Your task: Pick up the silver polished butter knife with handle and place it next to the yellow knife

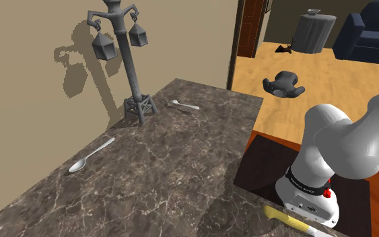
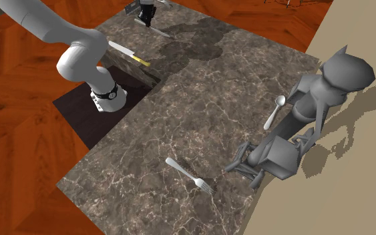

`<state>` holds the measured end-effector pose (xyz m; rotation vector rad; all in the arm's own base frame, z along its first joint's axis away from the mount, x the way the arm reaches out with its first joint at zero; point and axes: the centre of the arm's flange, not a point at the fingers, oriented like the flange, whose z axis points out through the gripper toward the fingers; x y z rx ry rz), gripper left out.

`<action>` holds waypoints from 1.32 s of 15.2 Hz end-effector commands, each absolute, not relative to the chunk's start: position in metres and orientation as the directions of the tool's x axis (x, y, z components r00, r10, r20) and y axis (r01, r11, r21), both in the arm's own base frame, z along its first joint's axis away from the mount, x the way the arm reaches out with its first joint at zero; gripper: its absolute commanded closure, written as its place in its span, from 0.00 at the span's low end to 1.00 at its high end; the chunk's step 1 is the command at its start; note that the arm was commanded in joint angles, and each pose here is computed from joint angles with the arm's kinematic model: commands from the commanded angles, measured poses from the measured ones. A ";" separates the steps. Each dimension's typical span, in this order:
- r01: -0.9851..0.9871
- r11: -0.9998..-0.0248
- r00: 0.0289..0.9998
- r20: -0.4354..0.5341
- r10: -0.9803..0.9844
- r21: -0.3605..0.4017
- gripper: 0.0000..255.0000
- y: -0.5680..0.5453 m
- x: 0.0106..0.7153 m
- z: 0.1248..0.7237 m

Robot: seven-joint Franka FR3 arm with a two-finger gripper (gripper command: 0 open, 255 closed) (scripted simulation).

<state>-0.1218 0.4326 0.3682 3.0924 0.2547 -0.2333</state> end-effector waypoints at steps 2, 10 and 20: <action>0.165 -0.986 0.975 -0.151 0.160 0.017 1.00 0.433 -0.122 0.368; 0.165 -0.986 0.975 -0.151 0.160 0.017 0.00 0.433 -0.122 0.368; 0.165 -0.986 0.975 -0.151 0.160 0.017 0.00 0.435 -0.115 0.417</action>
